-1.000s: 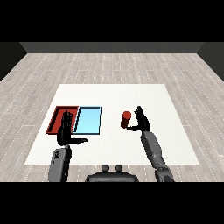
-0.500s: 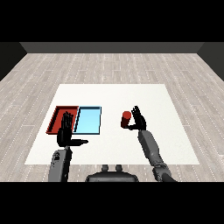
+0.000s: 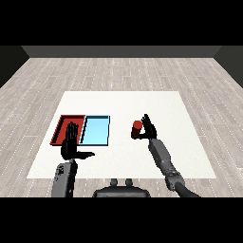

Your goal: Pick the red can and put it in the red box

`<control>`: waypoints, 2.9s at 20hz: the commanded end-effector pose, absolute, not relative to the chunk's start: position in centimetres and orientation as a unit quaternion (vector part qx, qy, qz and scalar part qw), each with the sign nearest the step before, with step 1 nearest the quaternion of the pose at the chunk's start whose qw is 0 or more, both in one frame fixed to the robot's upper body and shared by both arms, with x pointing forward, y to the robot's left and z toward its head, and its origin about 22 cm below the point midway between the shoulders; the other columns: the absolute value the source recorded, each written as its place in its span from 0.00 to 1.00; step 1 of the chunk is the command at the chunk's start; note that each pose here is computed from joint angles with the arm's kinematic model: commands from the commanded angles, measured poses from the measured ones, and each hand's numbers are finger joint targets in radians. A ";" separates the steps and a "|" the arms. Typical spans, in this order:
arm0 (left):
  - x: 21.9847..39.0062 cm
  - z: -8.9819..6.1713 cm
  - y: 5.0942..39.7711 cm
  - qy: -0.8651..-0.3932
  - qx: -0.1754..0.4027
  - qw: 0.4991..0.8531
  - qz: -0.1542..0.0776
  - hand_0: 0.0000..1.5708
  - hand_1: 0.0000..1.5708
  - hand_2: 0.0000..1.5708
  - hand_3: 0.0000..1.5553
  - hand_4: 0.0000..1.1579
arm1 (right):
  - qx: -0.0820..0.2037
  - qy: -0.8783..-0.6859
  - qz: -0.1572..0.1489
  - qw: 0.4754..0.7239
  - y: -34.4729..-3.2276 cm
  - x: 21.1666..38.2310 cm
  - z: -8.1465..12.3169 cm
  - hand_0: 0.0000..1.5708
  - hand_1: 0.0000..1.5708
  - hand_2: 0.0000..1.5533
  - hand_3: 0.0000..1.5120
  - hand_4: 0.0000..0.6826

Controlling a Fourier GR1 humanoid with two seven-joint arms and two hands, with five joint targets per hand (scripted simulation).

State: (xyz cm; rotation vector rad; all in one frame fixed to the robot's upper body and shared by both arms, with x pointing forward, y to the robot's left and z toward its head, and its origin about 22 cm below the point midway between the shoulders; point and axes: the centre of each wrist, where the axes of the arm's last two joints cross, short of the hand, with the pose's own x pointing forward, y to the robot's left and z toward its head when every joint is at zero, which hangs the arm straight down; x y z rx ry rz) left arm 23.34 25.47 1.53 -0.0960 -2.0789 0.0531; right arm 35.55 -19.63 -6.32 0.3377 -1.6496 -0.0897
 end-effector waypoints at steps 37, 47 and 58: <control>22.8 0.5 25.6 -0.865 -0.041 0.499 0.028 0.00 0.00 0.00 0.00 0.00 | 0.073 -0.705 -0.024 0.705 -14.9 37.3 -6.1 0.89 0.89 0.91 0.91 0.43; 23.5 0.3 25.1 -0.868 -0.045 0.494 0.029 0.00 0.00 0.00 0.00 0.00 | 0.030 -0.693 0.017 0.720 -14.5 38.4 -5.0 0.98 0.98 0.95 0.94 0.84; 23.6 1.7 24.4 -0.864 -0.046 0.501 0.038 0.00 0.00 0.00 0.00 0.00 | 0.014 -0.701 0.028 0.713 -13.5 38.7 -4.4 0.99 0.99 0.95 0.93 0.82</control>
